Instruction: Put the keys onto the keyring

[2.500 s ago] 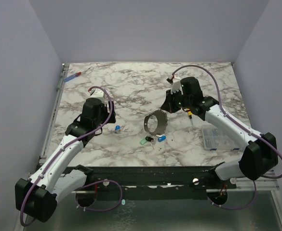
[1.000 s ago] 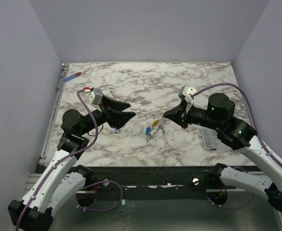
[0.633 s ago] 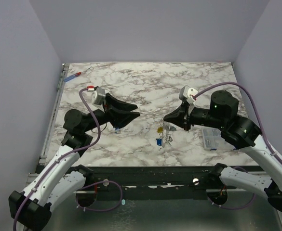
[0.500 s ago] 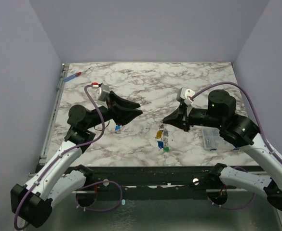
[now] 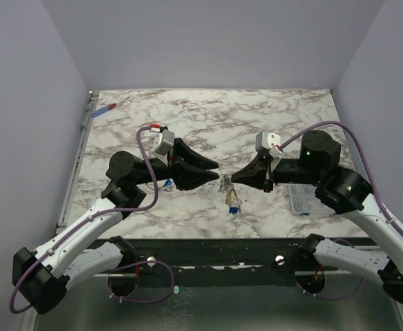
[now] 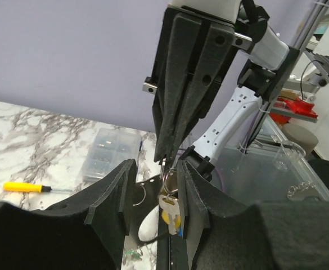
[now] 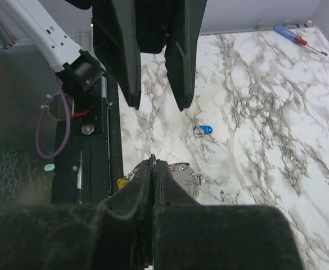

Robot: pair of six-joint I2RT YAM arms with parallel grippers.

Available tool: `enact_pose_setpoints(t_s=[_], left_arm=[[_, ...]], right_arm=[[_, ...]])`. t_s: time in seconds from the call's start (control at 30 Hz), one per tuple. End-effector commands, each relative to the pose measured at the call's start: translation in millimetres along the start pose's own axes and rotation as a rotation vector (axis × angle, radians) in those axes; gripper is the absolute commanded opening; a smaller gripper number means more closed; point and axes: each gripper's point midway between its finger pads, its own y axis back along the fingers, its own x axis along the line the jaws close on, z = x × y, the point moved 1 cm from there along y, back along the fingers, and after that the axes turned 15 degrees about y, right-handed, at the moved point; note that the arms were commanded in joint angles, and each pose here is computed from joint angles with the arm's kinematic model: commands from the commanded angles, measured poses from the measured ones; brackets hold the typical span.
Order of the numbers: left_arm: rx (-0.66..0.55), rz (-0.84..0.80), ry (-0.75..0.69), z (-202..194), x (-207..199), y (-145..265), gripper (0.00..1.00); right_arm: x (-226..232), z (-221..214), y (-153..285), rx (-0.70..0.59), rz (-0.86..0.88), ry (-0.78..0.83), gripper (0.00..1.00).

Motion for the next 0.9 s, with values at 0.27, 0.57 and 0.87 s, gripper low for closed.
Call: enact_pose_setpoints(t_s=[0.27,0.57,0.87], left_arm=[[0.018,-0.112,-0.074,-7,-26,-18,0.38],[0.001,-0.101,-0.078,-7,-25,-25,0.31],[-0.062,-0.074,-0.115,10,-28,-24,0.34]], right_arm=[[3,44,8,-0.174,0.012,0.072,0.01],[5,47,8,-0.188,0.029,0.064,0.01],[5,45,9,-0.172,0.03,0.066,0.01]])
